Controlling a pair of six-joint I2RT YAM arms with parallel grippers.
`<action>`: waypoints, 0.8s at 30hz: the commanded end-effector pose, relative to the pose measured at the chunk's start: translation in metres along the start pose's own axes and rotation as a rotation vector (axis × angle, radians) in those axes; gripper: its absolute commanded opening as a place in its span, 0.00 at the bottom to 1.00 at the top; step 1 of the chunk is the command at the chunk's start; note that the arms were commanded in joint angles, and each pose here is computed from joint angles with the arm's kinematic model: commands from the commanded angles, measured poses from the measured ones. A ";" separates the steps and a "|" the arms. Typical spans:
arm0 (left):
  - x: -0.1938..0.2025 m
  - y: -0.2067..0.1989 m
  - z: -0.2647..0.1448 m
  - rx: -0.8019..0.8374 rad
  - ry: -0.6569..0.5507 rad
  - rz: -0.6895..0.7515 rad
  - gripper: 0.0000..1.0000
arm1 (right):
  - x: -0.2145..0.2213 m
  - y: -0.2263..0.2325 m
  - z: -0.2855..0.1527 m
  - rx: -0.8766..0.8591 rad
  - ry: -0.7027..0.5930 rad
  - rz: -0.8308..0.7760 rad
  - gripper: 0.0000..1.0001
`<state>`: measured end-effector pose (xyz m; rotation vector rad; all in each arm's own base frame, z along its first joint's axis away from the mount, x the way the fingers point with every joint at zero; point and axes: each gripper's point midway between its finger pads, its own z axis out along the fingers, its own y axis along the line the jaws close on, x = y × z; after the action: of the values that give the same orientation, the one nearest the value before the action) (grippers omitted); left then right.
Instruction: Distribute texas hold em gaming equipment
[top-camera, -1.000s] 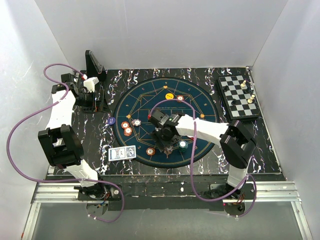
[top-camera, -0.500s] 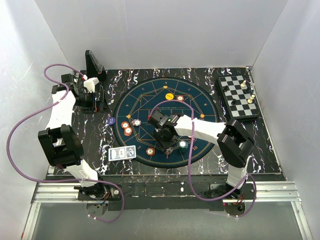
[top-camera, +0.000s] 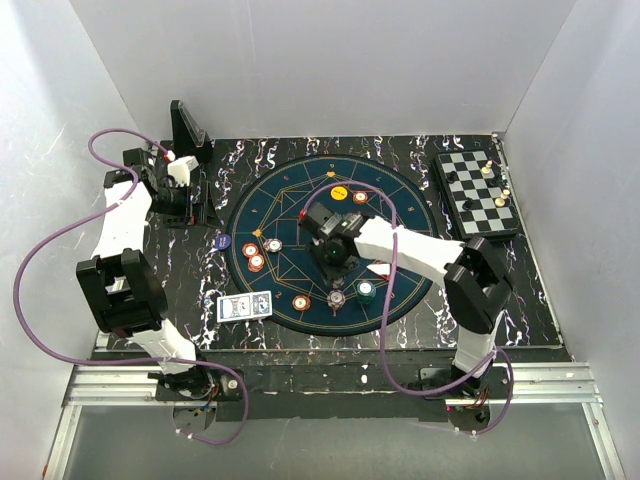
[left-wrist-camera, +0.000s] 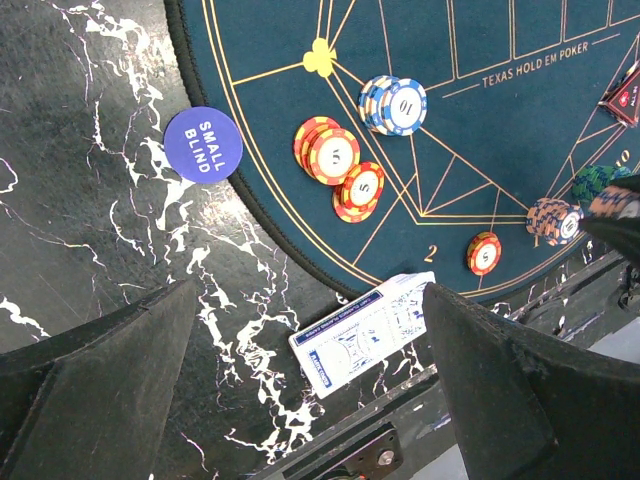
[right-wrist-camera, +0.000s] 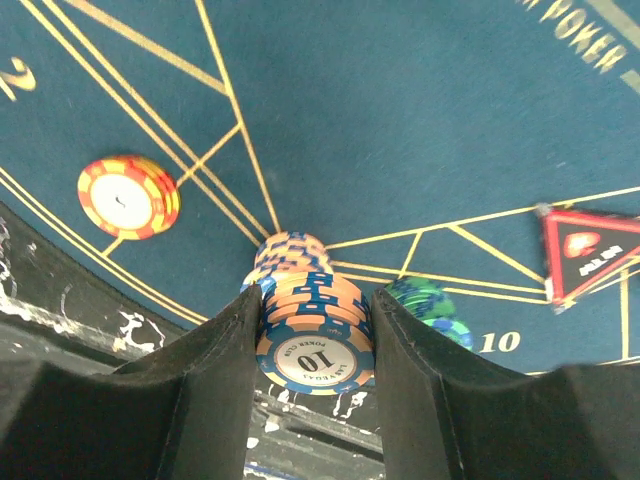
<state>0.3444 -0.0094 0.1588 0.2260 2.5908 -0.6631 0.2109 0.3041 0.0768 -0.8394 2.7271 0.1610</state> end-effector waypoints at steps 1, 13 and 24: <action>-0.008 -0.004 -0.014 -0.021 -0.051 0.043 0.98 | -0.053 -0.023 -0.039 0.000 -0.140 0.061 0.16; -0.012 0.005 -0.008 -0.024 -0.034 0.042 0.98 | -0.182 -0.118 -0.008 0.091 -0.219 0.231 0.13; -0.015 0.016 0.003 -0.025 -0.002 0.039 0.98 | -0.205 -0.148 0.059 0.074 -0.225 0.343 0.12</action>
<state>0.3534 -0.0033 0.1471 0.2398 2.6200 -0.6492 0.4575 0.2948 0.0665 -0.3452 2.6713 0.1424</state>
